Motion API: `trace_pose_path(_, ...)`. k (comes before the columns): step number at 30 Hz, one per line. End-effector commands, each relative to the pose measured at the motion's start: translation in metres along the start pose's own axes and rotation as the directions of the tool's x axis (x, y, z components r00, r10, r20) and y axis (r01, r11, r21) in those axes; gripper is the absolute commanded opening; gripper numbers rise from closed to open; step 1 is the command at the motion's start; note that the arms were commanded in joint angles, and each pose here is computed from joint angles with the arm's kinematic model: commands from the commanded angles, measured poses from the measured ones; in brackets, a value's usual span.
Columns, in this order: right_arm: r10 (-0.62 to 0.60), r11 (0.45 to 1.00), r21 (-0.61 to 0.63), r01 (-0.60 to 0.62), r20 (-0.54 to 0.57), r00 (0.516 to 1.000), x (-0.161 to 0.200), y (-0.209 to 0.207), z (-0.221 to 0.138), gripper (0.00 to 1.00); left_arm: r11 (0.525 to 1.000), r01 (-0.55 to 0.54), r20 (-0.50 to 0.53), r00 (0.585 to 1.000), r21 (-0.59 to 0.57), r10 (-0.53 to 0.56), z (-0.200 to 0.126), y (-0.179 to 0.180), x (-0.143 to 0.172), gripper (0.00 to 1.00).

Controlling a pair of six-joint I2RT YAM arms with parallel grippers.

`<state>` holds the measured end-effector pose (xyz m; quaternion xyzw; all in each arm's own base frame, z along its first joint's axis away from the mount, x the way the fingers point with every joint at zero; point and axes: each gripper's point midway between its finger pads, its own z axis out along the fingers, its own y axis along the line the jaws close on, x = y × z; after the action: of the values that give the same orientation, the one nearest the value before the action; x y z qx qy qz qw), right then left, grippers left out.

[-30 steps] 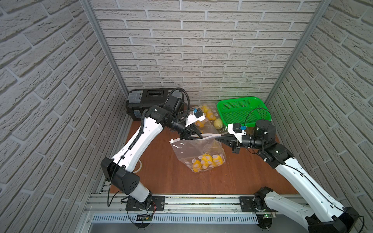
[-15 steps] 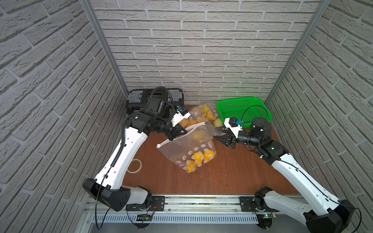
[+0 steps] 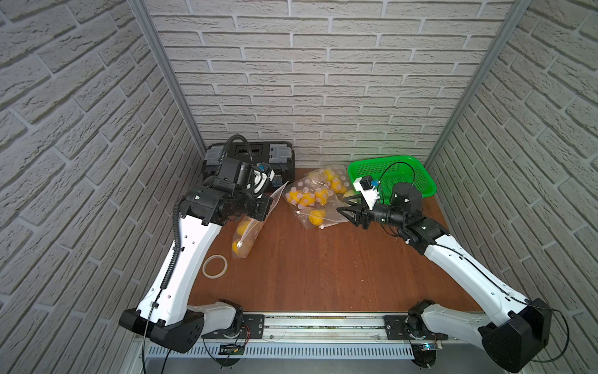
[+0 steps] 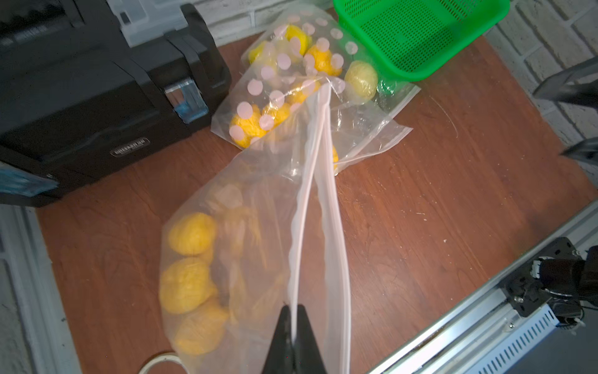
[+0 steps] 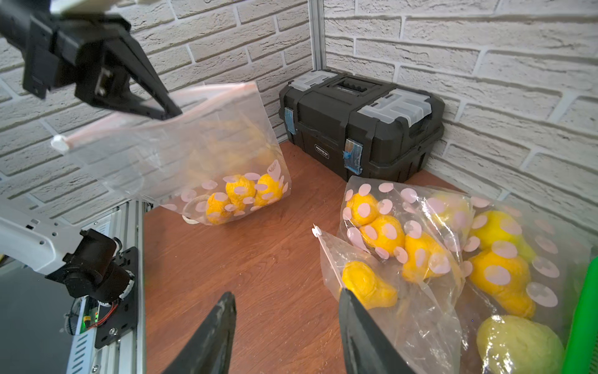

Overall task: Open the zip-top bag and take out the pear
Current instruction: Open the zipper of the food storage bag at the center of the board.

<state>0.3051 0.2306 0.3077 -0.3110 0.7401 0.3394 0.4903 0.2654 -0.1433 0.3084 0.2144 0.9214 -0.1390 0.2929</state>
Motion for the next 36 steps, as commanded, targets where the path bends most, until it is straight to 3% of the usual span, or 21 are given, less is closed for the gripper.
trace_pose_path(1, 0.074, 0.997, 0.018, -0.074, 0.010, 0.997, -0.012, 0.003, 0.001, 0.52, 0.991, 0.129, -0.033, 0.991, 0.027, -0.128, 0.045, -0.012, 0.003, 0.00)
trace_pose_path(5, 0.161, 0.985, 0.068, -0.156, -0.065, 0.985, 0.005, 0.011, 0.006, 0.47, 0.976, 0.203, -0.020, 0.979, 0.086, -0.202, 0.088, -0.035, 0.001, 0.00)
trace_pose_path(8, 0.337, 0.935, 0.140, -0.325, -0.077, 0.938, 0.023, 0.007, 0.005, 0.44, 0.956, 0.264, 0.000, 0.964, 0.125, -0.266, 0.118, -0.049, 0.000, 0.00)
trace_pose_path(10, 0.488, 0.862, 0.200, -0.466, -0.078, 0.869, 0.043, 0.002, 0.005, 0.43, 0.948, 0.287, 0.010, 0.956, 0.140, -0.292, 0.135, -0.060, 0.001, 0.00)
trace_pose_path(14, 0.727, 0.674, 0.299, -0.675, -0.105, 0.679, 0.098, 0.001, 0.006, 0.46, 0.941, 0.310, 0.016, 0.949, 0.132, -0.315, 0.165, -0.078, 0.005, 0.00)
trace_pose_path(19, 0.815, 0.573, 0.281, -0.770, -0.098, 0.571, 0.129, 0.011, 0.017, 0.57, 0.948, 0.293, 0.020, 0.954, 0.121, -0.298, 0.194, -0.107, 0.009, 0.00)
trace_pose_path(21, 0.833, 0.549, 0.271, -0.791, -0.102, 0.544, 0.135, 0.012, 0.025, 0.63, 0.955, 0.272, 0.020, 0.961, 0.115, -0.276, 0.203, -0.118, 0.013, 0.00)
trace_pose_path(26, 0.850, 0.526, 0.269, -0.807, -0.125, 0.512, 0.143, 0.012, 0.044, 0.59, 0.962, 0.243, 0.016, 0.969, 0.124, -0.246, 0.210, -0.138, 0.020, 0.00)
trace_pose_path(29, 0.856, 0.514, 0.300, -0.804, -0.122, 0.502, 0.152, 0.006, 0.049, 0.51, 0.966, 0.227, 0.019, 0.973, 0.120, -0.231, 0.210, -0.145, 0.023, 0.00)
trace_pose_path(36, 0.861, 0.502, 0.354, -0.789, -0.121, 0.494, 0.170, -0.004, 0.056, 0.20, 0.969, 0.218, 0.061, 0.972, 0.116, -0.226, 0.199, -0.144, 0.017, 0.00)
